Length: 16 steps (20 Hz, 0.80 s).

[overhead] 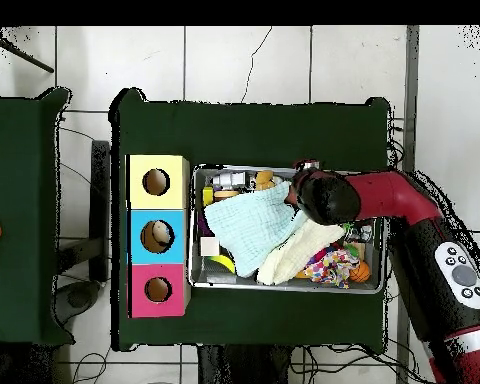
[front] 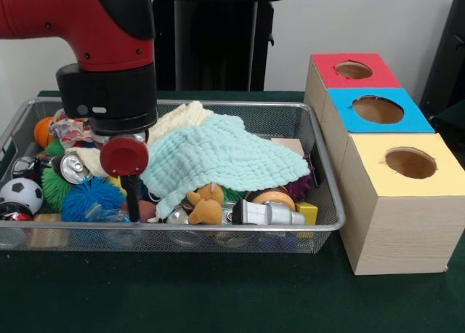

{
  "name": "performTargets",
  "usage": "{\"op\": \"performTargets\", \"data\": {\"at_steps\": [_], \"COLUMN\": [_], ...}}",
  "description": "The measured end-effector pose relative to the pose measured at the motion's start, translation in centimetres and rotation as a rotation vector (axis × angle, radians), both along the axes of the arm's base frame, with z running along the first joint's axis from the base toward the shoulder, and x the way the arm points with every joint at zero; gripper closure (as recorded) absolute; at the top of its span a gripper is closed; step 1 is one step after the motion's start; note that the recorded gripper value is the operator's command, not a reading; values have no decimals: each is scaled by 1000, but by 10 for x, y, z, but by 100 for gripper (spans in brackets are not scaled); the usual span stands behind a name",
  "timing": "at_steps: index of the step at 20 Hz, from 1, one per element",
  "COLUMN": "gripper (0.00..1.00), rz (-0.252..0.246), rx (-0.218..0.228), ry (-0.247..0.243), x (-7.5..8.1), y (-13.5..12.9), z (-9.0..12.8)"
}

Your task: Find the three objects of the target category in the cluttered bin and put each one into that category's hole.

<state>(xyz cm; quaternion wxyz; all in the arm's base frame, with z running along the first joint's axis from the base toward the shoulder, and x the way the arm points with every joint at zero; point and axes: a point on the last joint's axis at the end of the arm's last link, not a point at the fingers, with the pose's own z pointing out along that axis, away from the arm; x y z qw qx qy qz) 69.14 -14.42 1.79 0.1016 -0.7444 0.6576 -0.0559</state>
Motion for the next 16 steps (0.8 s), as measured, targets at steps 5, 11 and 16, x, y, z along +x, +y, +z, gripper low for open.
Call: {"op": "performTargets", "data": {"at_steps": [5, 11, 16], "gripper": [0, 0, 0], "rz": [-5, -18, -21], "rx": [24, 39, 44], "ry": [18, 12, 10], "x": [-6, -4, -4], "y": [4, 0, -1], "z": [-16, -17, -17]}}
